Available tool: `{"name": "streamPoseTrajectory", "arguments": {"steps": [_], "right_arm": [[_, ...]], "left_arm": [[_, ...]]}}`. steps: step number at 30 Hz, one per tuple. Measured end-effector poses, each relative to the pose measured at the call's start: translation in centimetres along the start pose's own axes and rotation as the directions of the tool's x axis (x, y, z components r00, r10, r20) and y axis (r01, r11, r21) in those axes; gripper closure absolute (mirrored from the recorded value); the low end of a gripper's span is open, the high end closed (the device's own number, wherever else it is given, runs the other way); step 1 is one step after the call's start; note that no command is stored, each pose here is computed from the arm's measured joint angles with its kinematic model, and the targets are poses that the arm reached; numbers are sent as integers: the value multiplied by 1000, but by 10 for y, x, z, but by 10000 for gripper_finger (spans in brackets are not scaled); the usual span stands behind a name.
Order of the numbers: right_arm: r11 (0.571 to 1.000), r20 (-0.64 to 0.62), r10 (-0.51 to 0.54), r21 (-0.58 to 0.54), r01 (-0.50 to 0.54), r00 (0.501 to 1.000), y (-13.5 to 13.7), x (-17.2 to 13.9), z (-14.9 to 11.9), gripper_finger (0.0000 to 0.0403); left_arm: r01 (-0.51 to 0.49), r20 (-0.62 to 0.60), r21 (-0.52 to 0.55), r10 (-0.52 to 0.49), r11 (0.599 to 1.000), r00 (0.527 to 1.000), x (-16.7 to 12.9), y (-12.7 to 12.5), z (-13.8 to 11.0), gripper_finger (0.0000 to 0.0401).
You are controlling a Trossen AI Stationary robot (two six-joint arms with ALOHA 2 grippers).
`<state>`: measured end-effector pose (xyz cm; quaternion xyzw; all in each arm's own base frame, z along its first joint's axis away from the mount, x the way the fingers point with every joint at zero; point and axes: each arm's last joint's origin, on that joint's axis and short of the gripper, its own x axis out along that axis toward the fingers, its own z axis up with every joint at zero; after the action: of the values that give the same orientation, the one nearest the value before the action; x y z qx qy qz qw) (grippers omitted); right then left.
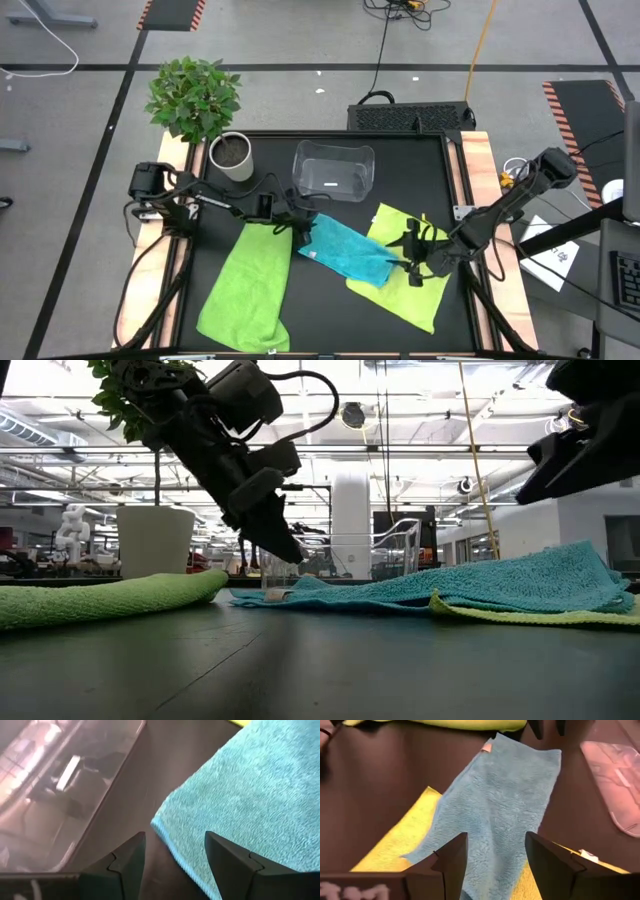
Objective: Fold microfiber towels
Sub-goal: Fold the blue microfiber cloth
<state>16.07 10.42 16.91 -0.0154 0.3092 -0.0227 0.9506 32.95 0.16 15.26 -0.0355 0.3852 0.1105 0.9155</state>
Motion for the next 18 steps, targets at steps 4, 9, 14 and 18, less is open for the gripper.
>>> {"name": "streamPoseTrajectory", "arguments": {"steps": [4,9,14,18], "right_arm": [[999,-48,26,-34,-28,998,0,5,-3,214],[985,-96,68,-154,-83,993,10,3,-12,214],[948,-145,86,-291,-125,986,21,-1,-24,214],[932,-168,60,-343,-116,984,25,2,-31,214]], "left_arm": [[21,30,9,-21,1000,999,0,-1,3,194],[42,21,16,-42,999,999,0,-2,2,194],[41,17,17,-41,999,999,0,-2,2,194],[42,20,17,-42,999,999,0,-2,2,194]]}}
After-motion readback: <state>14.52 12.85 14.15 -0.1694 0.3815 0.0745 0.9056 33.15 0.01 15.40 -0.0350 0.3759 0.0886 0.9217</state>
